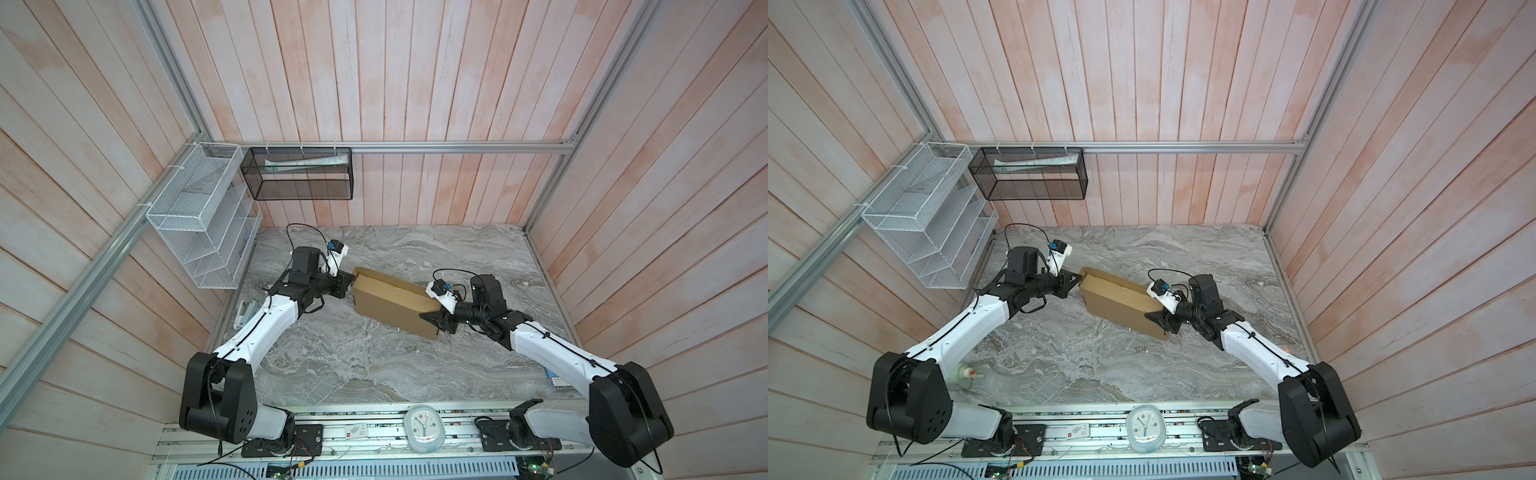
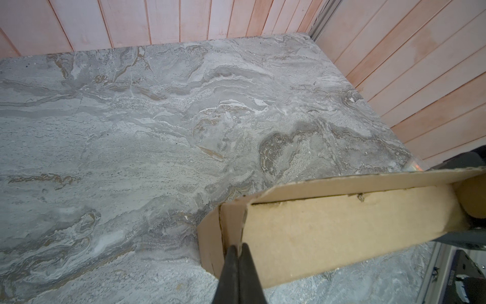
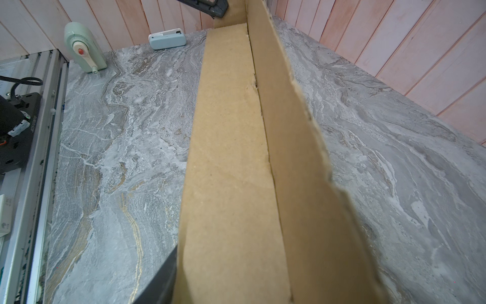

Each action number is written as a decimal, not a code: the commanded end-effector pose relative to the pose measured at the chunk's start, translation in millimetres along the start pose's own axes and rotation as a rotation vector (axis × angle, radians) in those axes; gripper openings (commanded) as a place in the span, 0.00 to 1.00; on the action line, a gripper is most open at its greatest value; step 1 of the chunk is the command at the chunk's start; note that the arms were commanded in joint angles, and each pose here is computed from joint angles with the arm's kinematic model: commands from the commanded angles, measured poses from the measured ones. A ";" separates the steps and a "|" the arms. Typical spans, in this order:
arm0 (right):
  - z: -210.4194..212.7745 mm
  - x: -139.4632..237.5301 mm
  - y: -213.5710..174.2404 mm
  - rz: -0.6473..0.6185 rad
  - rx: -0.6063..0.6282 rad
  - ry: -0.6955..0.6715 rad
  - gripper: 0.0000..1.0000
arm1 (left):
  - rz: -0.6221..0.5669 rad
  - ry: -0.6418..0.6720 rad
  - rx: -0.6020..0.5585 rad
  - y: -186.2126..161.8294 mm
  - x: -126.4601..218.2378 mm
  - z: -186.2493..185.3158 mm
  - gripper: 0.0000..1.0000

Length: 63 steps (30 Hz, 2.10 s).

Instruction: Fold the paper box

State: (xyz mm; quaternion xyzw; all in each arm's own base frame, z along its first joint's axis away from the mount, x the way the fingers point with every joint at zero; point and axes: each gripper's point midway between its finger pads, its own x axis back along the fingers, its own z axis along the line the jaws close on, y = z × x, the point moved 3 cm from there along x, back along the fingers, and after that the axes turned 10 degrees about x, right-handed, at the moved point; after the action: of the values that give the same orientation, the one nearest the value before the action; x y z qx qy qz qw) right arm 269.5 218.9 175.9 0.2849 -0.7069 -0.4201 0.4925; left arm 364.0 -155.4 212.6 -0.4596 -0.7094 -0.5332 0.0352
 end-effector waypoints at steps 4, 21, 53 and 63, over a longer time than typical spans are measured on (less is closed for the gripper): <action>1.1 6.6 13.5 -0.055 0.039 -0.025 0.55 | 0.007 0.037 0.020 -8.8 0.3 5.1 0.03; -5.2 11.4 16.5 -0.077 0.055 -0.096 0.64 | -0.005 0.032 0.045 -9.2 -1.4 5.0 0.03; -10.9 49.6 40.0 -0.125 0.085 -0.253 0.68 | -0.013 0.019 0.084 1.2 -10.8 3.8 0.01; -19.2 71.7 59.8 -0.167 0.069 -0.356 0.66 | -0.007 0.020 0.087 3.7 -17.6 3.4 0.01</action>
State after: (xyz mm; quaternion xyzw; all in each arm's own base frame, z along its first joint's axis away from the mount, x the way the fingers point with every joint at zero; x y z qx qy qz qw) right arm 260.4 190.2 249.4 0.2959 -0.7667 -0.4606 0.3352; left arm 375.5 -161.8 209.7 -0.4463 -0.7332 -0.5112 0.0444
